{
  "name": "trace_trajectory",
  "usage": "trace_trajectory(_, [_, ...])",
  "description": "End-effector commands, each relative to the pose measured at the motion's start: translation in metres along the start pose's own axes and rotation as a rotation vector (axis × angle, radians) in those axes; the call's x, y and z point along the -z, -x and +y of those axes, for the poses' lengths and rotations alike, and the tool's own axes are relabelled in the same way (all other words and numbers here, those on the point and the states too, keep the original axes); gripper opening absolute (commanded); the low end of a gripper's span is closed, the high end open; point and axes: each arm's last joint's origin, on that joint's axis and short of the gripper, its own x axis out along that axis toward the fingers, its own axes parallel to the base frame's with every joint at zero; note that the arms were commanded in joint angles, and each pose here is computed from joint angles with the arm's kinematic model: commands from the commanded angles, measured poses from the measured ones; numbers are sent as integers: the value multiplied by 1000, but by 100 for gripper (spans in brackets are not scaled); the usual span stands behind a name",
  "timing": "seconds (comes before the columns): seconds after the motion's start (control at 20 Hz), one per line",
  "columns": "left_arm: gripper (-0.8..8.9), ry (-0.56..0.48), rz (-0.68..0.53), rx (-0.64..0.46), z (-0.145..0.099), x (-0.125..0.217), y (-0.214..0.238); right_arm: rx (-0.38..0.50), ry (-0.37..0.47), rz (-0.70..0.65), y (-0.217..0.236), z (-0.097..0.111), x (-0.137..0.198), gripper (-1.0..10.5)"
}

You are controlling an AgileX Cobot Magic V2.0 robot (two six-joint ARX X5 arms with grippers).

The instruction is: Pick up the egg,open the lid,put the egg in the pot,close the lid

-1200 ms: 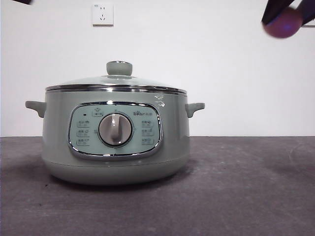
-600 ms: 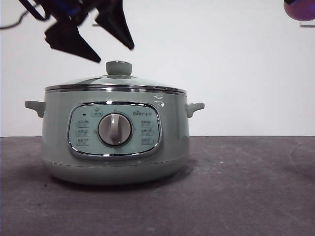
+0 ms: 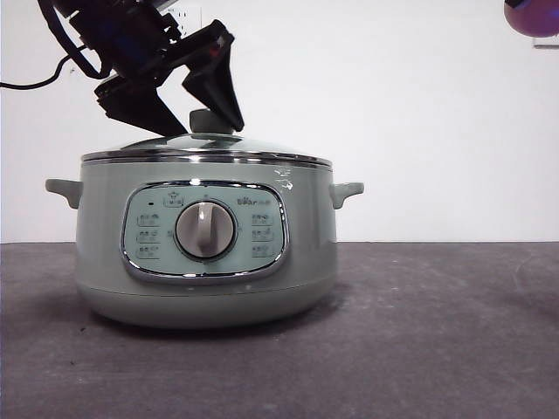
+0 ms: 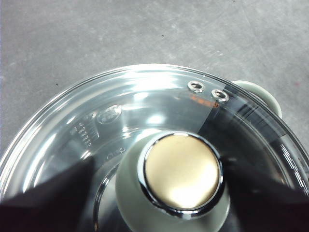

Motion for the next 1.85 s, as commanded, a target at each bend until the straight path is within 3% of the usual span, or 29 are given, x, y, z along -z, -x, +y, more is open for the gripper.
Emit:
trace_trajectory(0.05, [114, 2, -3, 1, -1, 0, -2, -1, -8, -13, 1, 0, -1, -16])
trace_trajectory(0.2, [-3, 3, 0, 2, -1, 0, -2, -1, -7, -14, 1, 0, -1, -16])
trace_trajectory(0.8, [-8, 5, -37, 5, -3, -6, 12, -2, -7, -14, 1, 0, -1, -16])
trace_trajectory(1.1, [-8, -5, -96, 0, -7, -33, 45, -2, -7, -17, 1, 0, -1, -16])
trace_trajectory(1.3, [-8, -8, -167, -5, -14, -54, 94, -14, -5, -41, -2, 0, -6, -16])
trace_trajectory(1.45, [-8, -6, -235, -12, -21, -58, 142, -99, 3, -85, -14, 2, -16, -17])
trace_trajectory(1.65, [-8, -6, -281, -67, -30, -40, 203, -163, 21, -109, -47, 8, -33, -17])
trace_trajectory(1.85, [-8, 1, -298, -121, -37, -15, 252, -236, 76, -76, -92, 30, -62, -17])
